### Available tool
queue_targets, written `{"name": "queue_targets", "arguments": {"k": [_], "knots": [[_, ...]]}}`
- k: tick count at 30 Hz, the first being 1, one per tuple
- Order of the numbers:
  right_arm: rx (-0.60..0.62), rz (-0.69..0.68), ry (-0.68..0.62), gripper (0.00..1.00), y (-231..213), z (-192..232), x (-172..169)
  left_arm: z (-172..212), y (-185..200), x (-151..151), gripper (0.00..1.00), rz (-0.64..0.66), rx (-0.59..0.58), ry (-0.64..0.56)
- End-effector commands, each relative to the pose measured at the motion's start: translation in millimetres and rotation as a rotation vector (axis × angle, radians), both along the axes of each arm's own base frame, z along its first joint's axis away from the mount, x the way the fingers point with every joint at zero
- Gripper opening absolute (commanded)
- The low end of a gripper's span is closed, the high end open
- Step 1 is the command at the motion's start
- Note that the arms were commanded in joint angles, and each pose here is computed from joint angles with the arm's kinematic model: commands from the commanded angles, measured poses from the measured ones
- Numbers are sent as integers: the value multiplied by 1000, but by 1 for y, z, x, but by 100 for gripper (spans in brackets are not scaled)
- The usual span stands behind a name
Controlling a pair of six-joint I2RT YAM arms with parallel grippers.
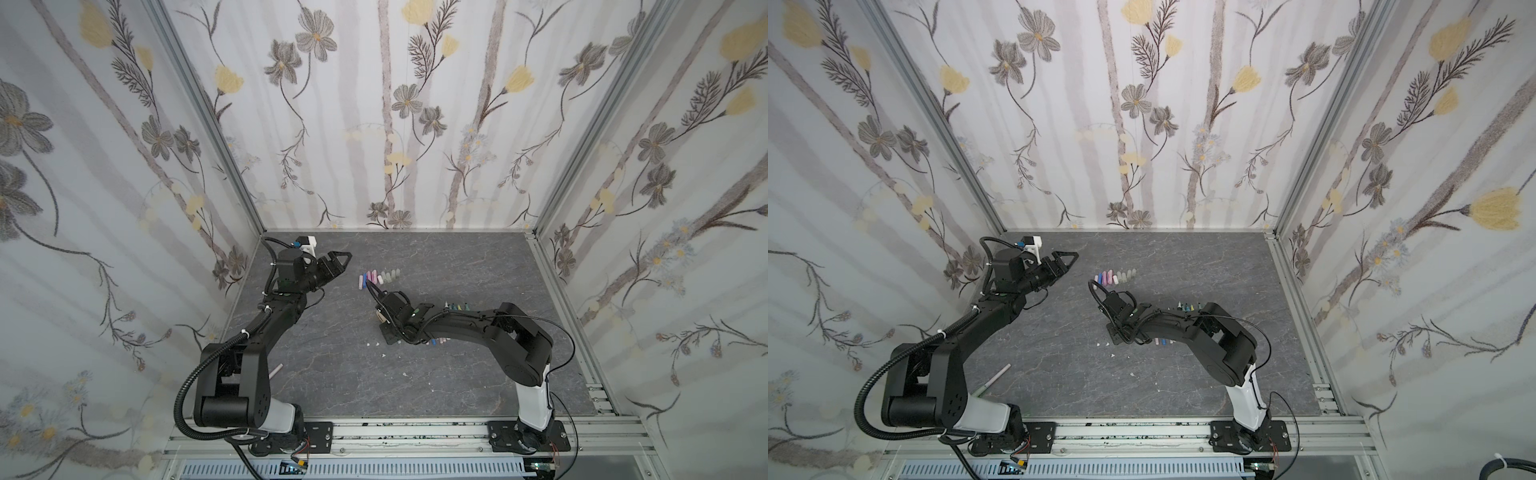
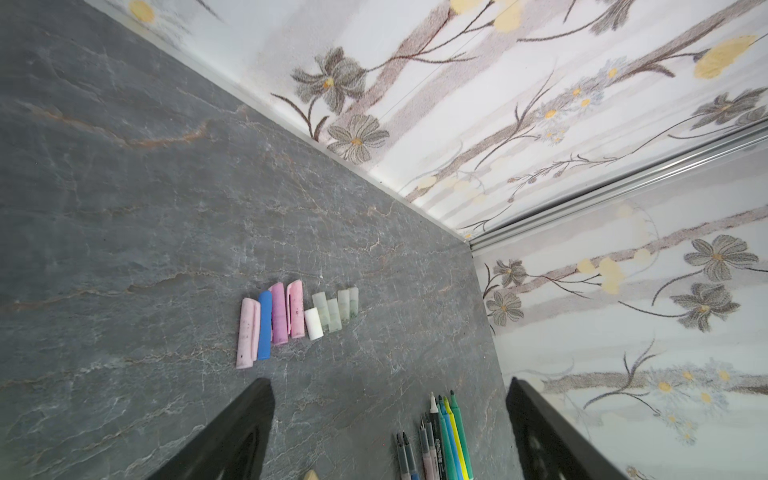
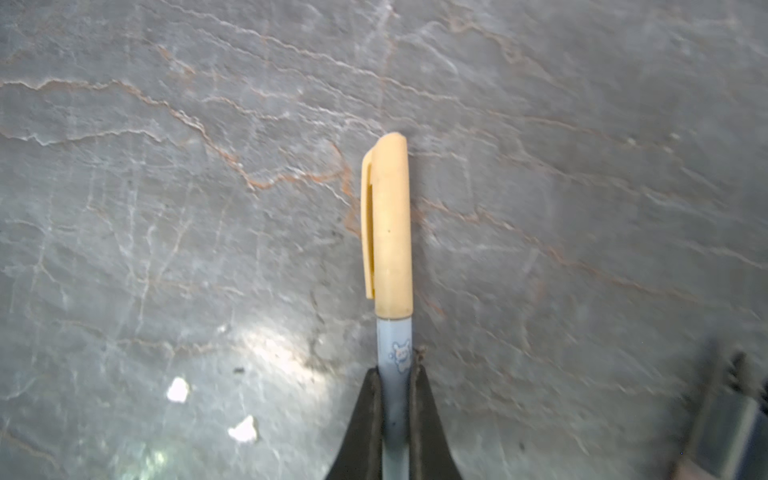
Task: Open the pen caps
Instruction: 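Lift the yellow-capped pen toward the left gripper while it reaches for the cap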
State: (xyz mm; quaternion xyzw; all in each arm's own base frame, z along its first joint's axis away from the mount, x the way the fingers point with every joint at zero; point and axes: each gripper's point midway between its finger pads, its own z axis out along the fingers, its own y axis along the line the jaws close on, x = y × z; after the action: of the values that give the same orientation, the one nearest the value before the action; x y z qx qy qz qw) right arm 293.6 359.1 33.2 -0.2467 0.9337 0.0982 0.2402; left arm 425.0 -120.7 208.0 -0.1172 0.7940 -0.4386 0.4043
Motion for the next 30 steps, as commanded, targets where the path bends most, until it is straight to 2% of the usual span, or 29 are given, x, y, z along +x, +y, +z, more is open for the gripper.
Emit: {"name": "queue_targets", "arguments": {"k": [1,4,9,15,19,30], "knots": [[71,-29,-29,1,-12,27,5,0,-15,-5,84,-71,-39,-4],[175,-57,-57,0,-26,55,9,-5,-32,-12,83,-112,-38,8],[312,-127,-134,0,-57,102,22,-8,-88,-31,81,-249,-59,20],[345,-162,-189,0,-72,126,30,-11,-142,-48,75,-365,-147,41],[357,-163,-196,0,-72,129,30,-9,-164,-56,71,-403,-173,42],[384,-161,-206,0,-68,136,33,-21,-194,-58,55,-450,-185,73]]}}
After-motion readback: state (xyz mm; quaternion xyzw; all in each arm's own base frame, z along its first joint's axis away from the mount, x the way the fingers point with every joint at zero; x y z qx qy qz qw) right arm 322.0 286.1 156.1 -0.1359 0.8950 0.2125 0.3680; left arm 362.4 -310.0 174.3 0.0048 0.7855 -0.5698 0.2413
